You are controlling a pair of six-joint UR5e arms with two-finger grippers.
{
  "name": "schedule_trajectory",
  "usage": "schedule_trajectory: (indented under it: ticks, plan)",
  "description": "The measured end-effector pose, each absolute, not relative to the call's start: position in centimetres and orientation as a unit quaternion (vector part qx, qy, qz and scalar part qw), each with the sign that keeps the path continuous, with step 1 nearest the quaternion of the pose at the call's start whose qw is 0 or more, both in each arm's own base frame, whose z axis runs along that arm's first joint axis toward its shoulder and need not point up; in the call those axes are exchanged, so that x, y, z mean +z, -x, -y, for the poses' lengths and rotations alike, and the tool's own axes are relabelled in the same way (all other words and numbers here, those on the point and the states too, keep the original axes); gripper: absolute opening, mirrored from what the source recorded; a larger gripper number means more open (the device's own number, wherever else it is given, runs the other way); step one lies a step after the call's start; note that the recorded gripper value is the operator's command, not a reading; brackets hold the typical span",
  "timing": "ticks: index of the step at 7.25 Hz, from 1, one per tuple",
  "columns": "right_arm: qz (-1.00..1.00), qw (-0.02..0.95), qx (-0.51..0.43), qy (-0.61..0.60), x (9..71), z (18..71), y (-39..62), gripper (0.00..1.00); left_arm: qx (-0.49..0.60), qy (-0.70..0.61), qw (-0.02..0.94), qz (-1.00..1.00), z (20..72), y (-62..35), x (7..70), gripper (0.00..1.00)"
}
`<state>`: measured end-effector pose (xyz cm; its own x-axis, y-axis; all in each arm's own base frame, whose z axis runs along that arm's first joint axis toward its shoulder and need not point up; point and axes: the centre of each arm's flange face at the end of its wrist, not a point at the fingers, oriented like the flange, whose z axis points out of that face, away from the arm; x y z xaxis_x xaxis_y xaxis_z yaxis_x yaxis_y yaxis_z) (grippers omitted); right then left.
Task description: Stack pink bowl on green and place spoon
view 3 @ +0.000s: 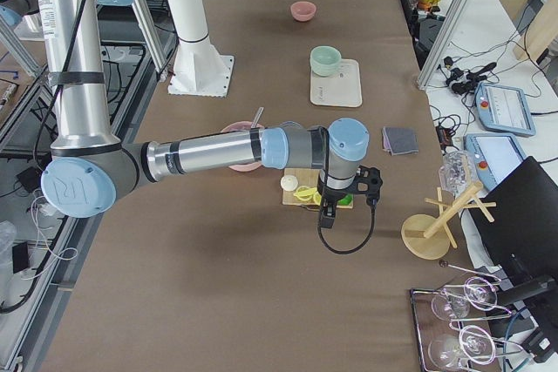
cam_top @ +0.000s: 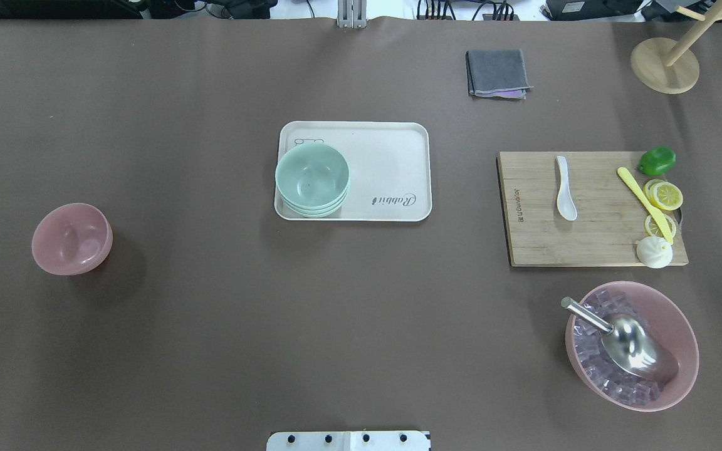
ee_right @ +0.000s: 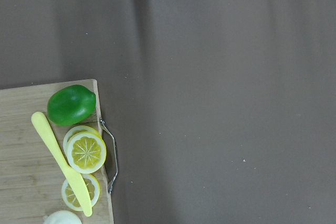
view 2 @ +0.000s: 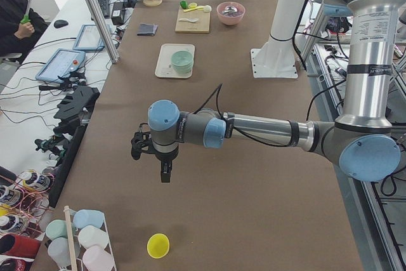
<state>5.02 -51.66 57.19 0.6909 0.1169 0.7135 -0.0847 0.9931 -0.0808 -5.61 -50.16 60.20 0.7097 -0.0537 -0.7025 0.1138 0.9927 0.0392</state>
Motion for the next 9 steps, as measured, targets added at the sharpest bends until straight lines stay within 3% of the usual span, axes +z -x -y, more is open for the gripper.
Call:
schedule_trajectory:
  ticks: [9]
  plan:
    - [0.394,0.917,0.058,0.016,56.62,51.62,-5.32,1.00,-0.046,-0.040,0.924,-0.378,50.14,5.70,60.12,0.98]
